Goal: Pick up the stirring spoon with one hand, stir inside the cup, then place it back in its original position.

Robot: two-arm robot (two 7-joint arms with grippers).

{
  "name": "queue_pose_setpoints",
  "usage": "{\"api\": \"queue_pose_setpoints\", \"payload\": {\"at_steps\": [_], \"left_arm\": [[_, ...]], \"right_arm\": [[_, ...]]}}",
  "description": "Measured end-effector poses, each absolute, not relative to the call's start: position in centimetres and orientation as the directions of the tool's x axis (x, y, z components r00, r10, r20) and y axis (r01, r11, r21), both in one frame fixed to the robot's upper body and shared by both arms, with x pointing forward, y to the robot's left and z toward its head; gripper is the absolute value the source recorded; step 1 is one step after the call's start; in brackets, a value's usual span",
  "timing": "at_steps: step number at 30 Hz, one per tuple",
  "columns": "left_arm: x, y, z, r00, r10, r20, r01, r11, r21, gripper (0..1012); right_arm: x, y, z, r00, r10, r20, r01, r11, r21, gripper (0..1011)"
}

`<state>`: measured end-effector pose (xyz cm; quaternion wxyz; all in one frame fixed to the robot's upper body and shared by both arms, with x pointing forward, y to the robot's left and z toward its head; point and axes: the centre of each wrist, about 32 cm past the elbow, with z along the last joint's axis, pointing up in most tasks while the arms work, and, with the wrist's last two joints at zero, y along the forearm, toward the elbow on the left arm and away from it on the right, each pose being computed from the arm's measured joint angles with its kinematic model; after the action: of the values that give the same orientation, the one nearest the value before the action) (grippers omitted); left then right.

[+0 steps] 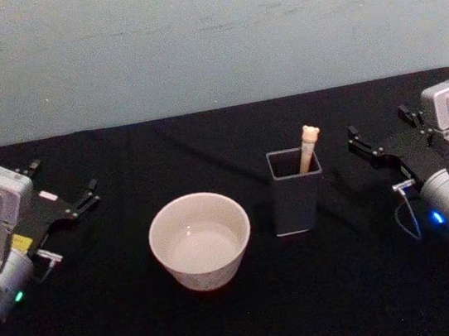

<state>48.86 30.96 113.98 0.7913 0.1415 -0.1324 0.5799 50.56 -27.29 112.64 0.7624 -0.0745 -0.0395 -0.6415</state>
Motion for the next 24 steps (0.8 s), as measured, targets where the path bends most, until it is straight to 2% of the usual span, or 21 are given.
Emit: {"api": "queue_pose_setpoints", "payload": {"at_steps": [24], "left_arm": [[48.86, 30.97, 113.98, 0.292, 0.88, 0.374, -0.955, 0.287, 0.07, 1001]], "right_arm": [[50.53, -27.23, 112.76, 0.177, -0.971, 0.159, 0.984, 0.17, -0.059, 1002]]}}
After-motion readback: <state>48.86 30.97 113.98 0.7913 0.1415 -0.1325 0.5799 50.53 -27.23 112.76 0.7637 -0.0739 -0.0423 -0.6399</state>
